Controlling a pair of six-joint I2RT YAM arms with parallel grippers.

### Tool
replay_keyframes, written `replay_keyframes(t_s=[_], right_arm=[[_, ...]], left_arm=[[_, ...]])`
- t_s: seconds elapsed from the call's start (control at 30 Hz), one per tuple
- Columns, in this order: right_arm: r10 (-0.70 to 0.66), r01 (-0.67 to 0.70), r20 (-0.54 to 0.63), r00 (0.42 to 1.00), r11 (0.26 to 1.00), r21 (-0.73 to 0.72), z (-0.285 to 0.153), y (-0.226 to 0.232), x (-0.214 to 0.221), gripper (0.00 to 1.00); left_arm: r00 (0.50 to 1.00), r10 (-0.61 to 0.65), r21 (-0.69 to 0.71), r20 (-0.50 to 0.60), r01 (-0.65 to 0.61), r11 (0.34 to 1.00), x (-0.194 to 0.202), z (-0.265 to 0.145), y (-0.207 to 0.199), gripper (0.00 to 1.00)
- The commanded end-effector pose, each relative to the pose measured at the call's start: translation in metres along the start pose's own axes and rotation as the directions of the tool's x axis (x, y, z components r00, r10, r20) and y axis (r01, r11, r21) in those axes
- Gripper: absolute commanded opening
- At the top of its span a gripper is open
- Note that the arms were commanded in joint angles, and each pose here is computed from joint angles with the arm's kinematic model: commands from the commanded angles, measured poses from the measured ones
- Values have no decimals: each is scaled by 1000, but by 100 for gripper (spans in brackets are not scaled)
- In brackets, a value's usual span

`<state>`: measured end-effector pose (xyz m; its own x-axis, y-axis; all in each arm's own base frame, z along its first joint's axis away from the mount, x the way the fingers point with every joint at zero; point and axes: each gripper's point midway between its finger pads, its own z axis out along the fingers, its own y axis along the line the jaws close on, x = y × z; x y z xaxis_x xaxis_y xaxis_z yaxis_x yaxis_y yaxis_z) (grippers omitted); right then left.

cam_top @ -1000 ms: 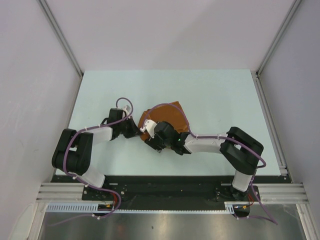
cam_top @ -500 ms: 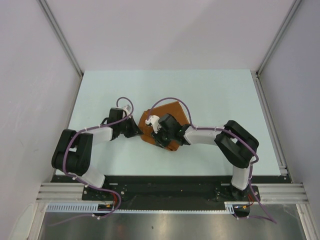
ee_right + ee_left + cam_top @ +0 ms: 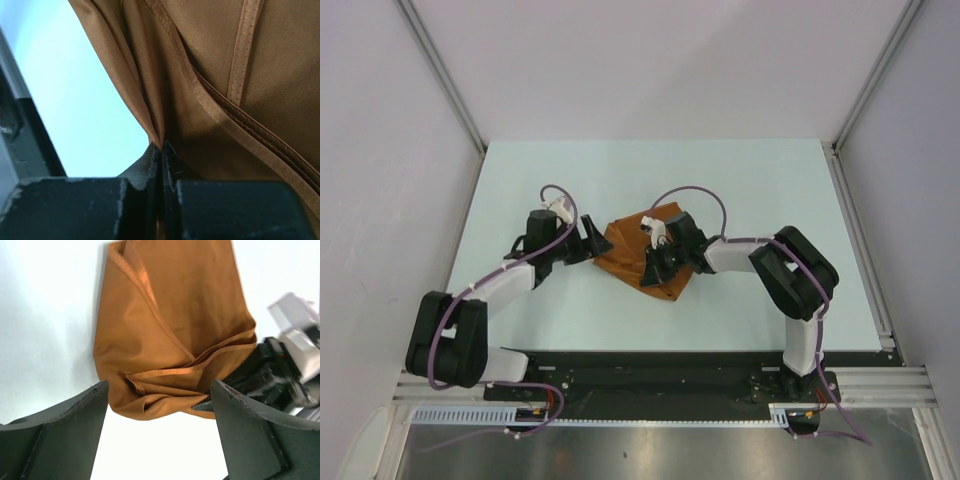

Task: Fold the napkin, place the utensils inside, and roll it up
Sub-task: Roll the napkin with the utensil

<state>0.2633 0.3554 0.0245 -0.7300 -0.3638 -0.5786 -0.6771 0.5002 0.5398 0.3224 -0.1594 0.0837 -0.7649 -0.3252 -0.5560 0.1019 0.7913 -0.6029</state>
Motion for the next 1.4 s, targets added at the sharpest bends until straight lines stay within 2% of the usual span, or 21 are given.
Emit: replay_keyframes(t_s=[0.0,0.13,0.27,0.37,0.4,0.5,0.67,0.77,1.03,1.37], right_arm=[[119,-120,-21,993,988,-100,2,4,7,2],[175,-177,-25,984,978,-114,1,-3,6,1],[222,-225,-34,974,970,-97,1,-14,8,0],[232,-235,-41,972,968,-90,1,-17,10,0],[233,-236,-42,972,968,-88,1,-18,11,0],[236,-239,-44,971,967,-84,2,-19,12,0],[235,-238,-47,971,968,-75,4,-22,12,0],[229,-232,-54,972,971,-62,3,-24,15,0],[233,-236,-57,971,970,-51,4,-26,17,0],[235,-238,-58,970,970,-51,5,-27,16,0]], left_arm=[[999,18,5,47,-18,1000,2,-8,0,87],[999,18,2,41,-19,1000,19,-12,9,85],[996,27,35,82,-30,999,19,-24,2,81],[998,3,136,60,-11,991,27,-32,-17,81],[999,-23,229,35,15,973,30,-35,-34,81],[998,-69,335,-11,69,940,43,-36,-53,83],[992,-67,396,-108,105,912,60,-22,-76,84],[992,-72,467,-99,111,877,53,-16,-94,85],[996,-66,470,-60,87,878,34,4,-99,84],[998,-45,433,-40,58,900,44,23,-74,85]])
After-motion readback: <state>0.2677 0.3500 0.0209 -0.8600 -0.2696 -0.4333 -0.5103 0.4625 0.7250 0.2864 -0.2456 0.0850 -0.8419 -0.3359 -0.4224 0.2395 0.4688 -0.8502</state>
